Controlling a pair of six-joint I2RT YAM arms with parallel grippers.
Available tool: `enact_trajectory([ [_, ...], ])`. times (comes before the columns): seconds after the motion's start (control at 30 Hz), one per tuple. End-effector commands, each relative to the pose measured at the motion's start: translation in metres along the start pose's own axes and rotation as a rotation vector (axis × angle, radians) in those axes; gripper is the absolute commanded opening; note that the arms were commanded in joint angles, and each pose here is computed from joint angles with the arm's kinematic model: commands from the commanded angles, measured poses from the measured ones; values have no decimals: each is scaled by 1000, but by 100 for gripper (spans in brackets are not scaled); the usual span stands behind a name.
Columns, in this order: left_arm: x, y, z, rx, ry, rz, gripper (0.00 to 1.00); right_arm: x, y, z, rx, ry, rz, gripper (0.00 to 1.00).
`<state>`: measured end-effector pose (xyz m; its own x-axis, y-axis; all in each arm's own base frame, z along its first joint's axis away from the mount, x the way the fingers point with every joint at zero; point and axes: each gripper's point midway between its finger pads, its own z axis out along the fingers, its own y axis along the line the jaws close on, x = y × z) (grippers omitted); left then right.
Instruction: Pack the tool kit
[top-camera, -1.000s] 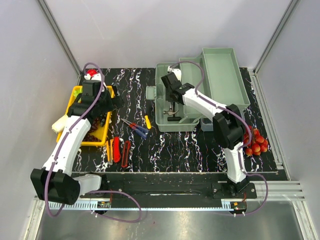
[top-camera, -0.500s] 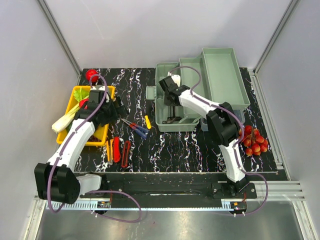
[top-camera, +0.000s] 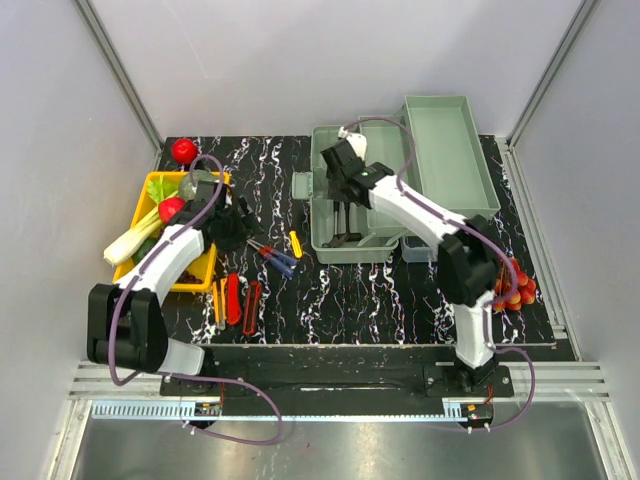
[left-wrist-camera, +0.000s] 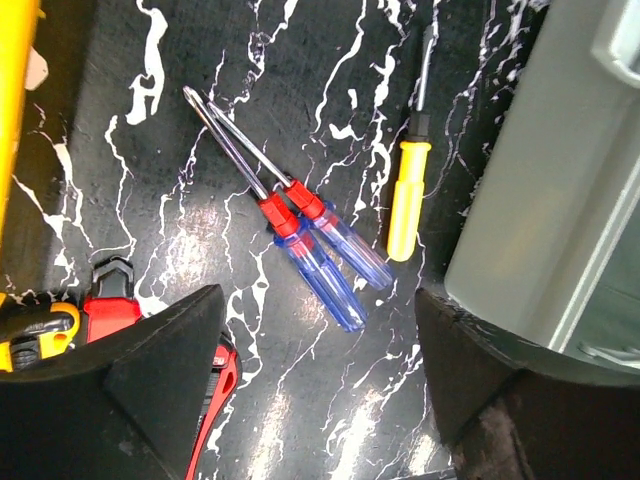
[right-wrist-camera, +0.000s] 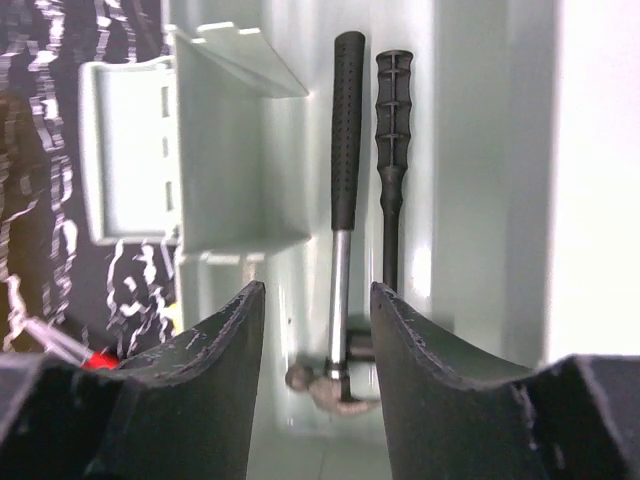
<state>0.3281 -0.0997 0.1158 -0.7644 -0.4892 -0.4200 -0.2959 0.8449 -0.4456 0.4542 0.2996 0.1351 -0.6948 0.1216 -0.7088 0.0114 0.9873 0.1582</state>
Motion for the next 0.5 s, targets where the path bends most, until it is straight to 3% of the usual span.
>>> enact_trajectory([
  [0.0, -6, -10, 23, -10, -10, -17, 76, -57, 15, -89, -194, -159, 0, 52],
  [0.13, 6, -2, 47, -83, 46, -34, 55, -60, 11, -125, -276, -198, -50, 54],
  [0.4, 23, 1, 68, -148, 86, -33, 52, -63, 6, -167, -375, -257, -64, 56],
  [0.47, 28, 3, 73, -167, 102, -34, 45, -63, 3, -168, -372, -266, -65, 56],
])
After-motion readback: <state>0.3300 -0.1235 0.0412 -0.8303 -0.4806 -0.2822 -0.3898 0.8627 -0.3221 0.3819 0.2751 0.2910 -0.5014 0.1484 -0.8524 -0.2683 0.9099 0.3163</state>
